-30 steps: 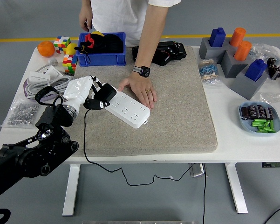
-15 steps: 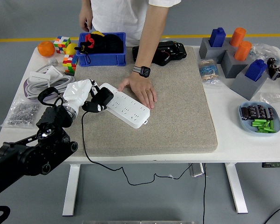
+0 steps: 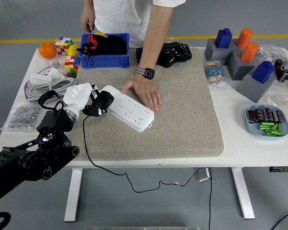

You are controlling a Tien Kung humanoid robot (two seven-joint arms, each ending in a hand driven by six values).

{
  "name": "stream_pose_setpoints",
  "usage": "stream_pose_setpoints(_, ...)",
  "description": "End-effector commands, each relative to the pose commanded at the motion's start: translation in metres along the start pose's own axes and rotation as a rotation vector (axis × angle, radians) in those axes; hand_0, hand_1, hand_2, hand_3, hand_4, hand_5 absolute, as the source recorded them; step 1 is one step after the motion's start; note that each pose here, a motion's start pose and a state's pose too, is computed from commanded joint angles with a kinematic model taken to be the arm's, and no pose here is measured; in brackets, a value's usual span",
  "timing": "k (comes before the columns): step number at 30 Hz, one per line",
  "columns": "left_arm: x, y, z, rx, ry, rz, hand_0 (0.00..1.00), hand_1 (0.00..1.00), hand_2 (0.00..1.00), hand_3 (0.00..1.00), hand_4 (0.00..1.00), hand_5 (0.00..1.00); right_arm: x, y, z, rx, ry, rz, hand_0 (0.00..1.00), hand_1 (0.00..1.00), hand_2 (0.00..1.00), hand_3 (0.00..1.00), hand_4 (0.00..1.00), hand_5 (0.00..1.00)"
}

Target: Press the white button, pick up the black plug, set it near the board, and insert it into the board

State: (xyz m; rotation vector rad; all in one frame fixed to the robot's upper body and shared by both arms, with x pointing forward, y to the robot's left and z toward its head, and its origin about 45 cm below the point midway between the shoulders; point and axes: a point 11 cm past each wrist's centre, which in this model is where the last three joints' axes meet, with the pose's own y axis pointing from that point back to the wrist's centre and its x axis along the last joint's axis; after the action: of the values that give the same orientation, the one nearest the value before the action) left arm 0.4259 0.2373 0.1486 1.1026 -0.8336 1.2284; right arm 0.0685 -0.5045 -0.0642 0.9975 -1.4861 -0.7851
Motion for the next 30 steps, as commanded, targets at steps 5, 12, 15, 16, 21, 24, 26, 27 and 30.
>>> stream_pose_setpoints(5,0.0006,-0.0007,0.0002,0.012,-0.007,0.001,0.104,0.187,0.244,0.412,0.61,0.002,-0.0002,0.0,0.0,0.0,0.0,0.0,0.643,0.611,0.651,0.627,0.67,0.402)
stream_pose_setpoints(12,-0.0022,0.0002,-0.0008,0.036,-0.025,-0.019,0.1,0.185,0.242,0.404,0.605,0.002,-0.0001,0.0,0.0018,-0.003,0.002,0.0,0.643,0.61,0.652,0.628,0.669,0.402)
stream_pose_setpoints(15,-0.0032,0.0007,-0.0008,0.044,-0.028,-0.028,0.1,0.185,0.242,0.404,0.605,0.002,0.0002,0.0,0.0013,-0.003,0.002,0.001,0.643,0.61,0.652,0.628,0.669,0.402)
stream_pose_setpoints(16,-0.0036,0.0009,-0.0005,0.045,-0.029,-0.031,0.1,0.185,0.242,0.404,0.605,0.002,0.0002,0.0,0.0012,-0.002,0.001,0.001,0.643,0.61,0.652,0.628,0.669,0.402)
stream_pose_setpoints(21,-0.0034,0.0008,0.0017,0.045,-0.031,-0.035,0.102,0.184,0.241,0.399,0.597,0.002,0.0001,0.0,0.0002,0.0,-0.001,0.001,0.643,0.61,0.651,0.627,0.669,0.401)
stream_pose_setpoints(24,-0.003,0.0005,0.0032,0.043,-0.035,-0.035,0.102,0.185,0.241,0.401,0.598,0.002,0.0,0.0,-0.0003,0.001,-0.001,0.0,0.643,0.61,0.65,0.627,0.669,0.402)
stream_pose_setpoints(26,-0.0028,0.0003,0.0038,0.044,-0.037,-0.035,0.102,0.185,0.241,0.401,0.598,0.002,0.0,0.0,-0.0001,0.001,0.0,0.0,0.643,0.61,0.65,0.627,0.669,0.402)
stream_pose_setpoints(27,-0.0029,-0.0001,0.0041,0.046,-0.039,-0.036,0.102,0.185,0.241,0.401,0.598,0.002,0.0,0.0,0.0001,0.0,0.0,0.0,0.643,0.61,0.65,0.627,0.669,0.402)
stream_pose_setpoints(30,-0.0028,-0.0013,0.0038,0.059,-0.046,-0.041,0.102,0.184,0.242,0.413,0.597,0.002,-0.0003,0.0,0.0004,-0.001,0.001,-0.001,0.643,0.61,0.65,0.627,0.669,0.401)
